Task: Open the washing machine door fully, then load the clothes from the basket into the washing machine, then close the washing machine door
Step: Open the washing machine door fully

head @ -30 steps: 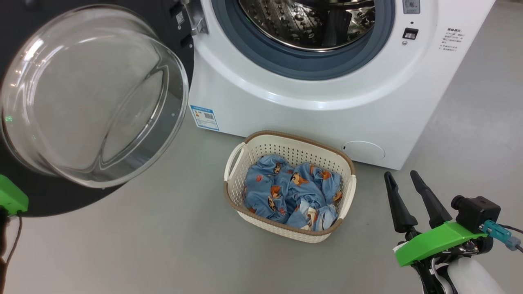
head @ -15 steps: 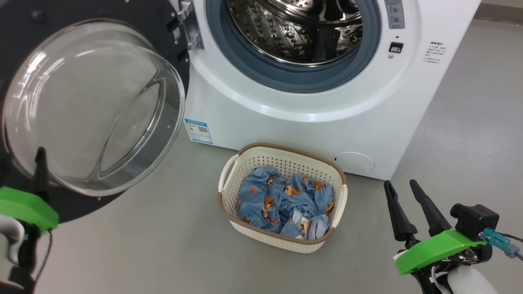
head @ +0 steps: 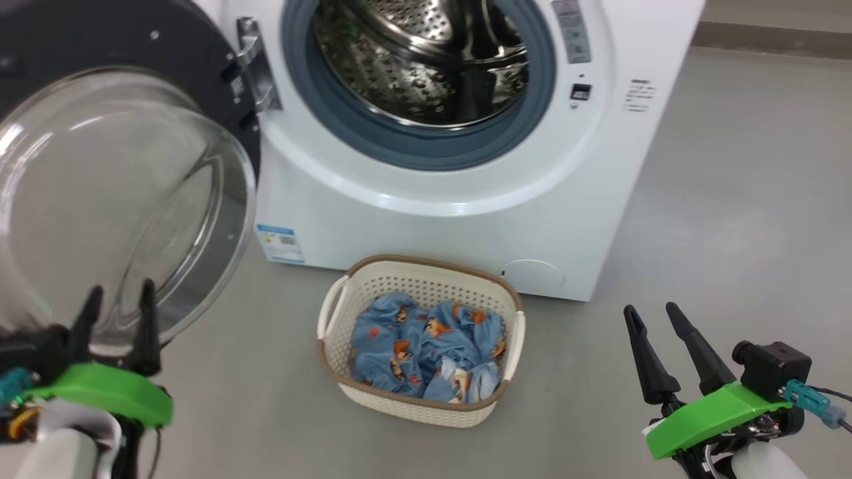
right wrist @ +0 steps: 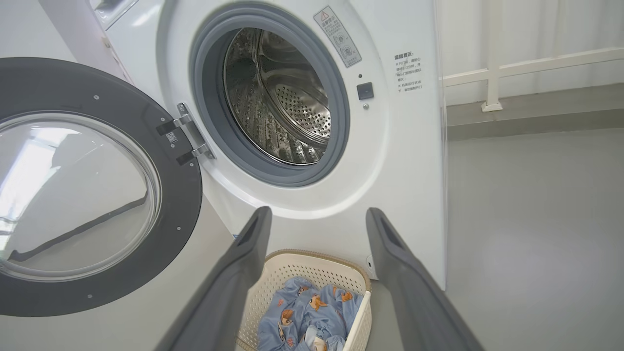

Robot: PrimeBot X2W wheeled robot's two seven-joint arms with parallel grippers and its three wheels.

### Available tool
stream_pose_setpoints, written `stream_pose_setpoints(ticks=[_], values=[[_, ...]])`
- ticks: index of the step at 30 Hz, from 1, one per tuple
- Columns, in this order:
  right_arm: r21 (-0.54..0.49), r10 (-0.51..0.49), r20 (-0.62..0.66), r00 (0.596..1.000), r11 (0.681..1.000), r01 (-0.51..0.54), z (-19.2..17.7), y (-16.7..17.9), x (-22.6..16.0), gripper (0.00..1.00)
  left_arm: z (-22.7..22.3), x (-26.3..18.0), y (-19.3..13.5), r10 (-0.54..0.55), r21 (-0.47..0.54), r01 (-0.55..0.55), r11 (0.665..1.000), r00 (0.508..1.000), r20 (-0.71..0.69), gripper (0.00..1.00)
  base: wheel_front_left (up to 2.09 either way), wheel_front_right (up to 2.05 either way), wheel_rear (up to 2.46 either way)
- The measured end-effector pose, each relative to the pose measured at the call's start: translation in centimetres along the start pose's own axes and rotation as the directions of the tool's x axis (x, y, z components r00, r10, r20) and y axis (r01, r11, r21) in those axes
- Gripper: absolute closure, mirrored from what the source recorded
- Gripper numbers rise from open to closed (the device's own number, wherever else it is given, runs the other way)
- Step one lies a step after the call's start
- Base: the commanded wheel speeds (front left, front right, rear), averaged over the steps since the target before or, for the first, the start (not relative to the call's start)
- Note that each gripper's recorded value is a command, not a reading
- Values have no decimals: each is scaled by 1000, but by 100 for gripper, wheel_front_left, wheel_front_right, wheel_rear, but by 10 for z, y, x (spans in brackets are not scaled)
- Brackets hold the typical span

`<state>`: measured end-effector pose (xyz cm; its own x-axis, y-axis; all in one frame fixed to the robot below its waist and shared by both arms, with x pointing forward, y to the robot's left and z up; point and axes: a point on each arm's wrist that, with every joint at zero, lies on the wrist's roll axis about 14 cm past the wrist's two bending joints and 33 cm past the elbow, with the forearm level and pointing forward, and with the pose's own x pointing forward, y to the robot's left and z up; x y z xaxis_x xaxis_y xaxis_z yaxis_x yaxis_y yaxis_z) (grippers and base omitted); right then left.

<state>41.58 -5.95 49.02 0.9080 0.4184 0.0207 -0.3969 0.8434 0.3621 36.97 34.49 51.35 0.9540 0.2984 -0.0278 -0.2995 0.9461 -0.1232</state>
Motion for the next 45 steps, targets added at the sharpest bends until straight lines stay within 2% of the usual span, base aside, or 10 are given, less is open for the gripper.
stream_pose_setpoints(ticks=[13, 24, 36, 45], values=[[-57, -121, 73, 990, 990, 125, 29, -41, -42, 0, -11, -11, -81, -165, -52, 165, 985, 986, 7, 0, 0, 0, 0], [-112, -200, 120, 973, 971, 213, 46, -67, -73, 0, -22, -19, -130, -255, -50, 254, 966, 967, -9, 0, 0, 0, 0], [-127, -259, 166, 951, 951, 282, 62, -84, -98, 0, -22, -25, -162, -333, -67, 333, 941, 943, 5, 0, 0, 0, 0], [-125, -265, 173, 949, 949, 288, 65, -87, -96, 0, -29, -29, -161, -344, -76, 342, 937, 939, -18, 0, 0, 0, 0]])
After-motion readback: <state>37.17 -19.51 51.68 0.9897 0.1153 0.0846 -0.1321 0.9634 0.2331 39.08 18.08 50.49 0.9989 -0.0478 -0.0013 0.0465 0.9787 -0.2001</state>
